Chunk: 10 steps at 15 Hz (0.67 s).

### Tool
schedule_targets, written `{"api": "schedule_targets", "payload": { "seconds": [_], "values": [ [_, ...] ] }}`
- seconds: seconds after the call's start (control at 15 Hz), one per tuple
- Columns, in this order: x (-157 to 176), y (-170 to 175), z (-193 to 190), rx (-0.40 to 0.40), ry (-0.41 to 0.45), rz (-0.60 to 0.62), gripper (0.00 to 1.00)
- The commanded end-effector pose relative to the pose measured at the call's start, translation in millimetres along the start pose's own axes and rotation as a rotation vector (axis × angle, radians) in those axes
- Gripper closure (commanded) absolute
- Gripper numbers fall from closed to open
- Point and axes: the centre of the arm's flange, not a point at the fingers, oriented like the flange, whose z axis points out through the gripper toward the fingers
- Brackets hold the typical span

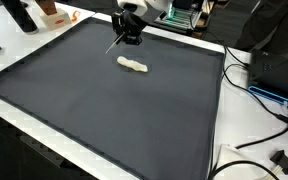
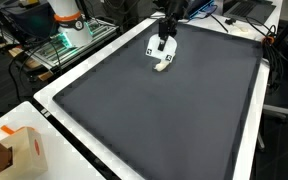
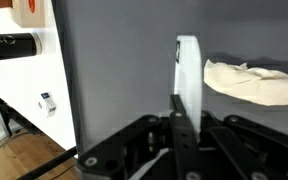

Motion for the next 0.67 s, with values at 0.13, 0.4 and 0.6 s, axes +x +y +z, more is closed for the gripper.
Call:
{"api": "schedule_targets", "payload": {
  "seconds": [0.13, 0.4, 0.6],
  "values": [
    [-11, 10, -5, 0.028, 0.045, -0.094, 0.99],
    [-14, 14, -12, 0.063, 0.076, -0.176, 0.99],
    [-20, 19, -19, 0.088, 0.104, -0.224, 0.99]
  ]
}}
